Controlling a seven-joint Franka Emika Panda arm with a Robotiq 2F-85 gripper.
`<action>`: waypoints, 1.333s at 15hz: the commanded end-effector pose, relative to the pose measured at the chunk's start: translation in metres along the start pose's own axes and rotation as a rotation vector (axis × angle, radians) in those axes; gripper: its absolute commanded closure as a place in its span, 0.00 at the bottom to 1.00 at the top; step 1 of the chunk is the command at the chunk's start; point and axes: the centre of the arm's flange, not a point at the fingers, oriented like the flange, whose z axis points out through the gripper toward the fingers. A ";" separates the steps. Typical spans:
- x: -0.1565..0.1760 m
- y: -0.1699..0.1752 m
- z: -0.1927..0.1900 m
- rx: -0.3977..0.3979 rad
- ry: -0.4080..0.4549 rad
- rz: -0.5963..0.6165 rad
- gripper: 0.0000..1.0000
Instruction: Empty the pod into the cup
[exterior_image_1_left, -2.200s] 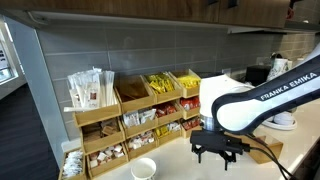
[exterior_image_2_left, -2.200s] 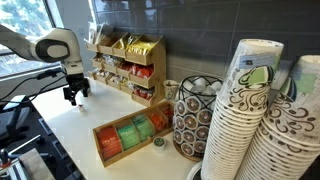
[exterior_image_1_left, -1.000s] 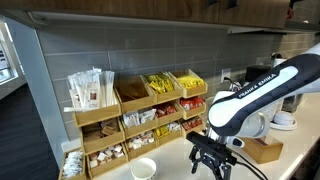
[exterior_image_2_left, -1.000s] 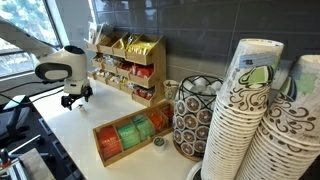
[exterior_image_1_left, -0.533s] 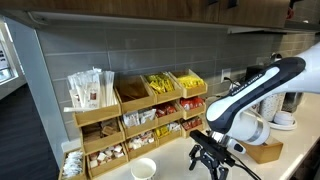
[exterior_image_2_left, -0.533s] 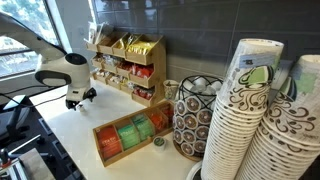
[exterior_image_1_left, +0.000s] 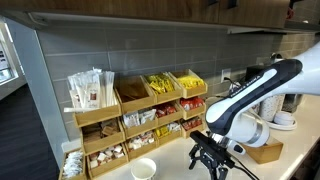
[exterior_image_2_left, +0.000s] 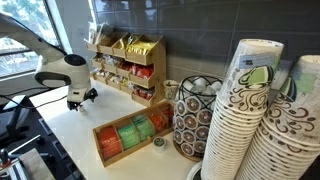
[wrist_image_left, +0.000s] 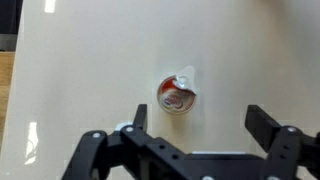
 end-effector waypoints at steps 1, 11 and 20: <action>0.002 0.002 0.006 0.014 -0.022 0.021 0.00; 0.007 0.006 0.012 0.012 -0.053 0.055 0.14; 0.009 0.007 0.016 0.027 -0.072 0.059 0.73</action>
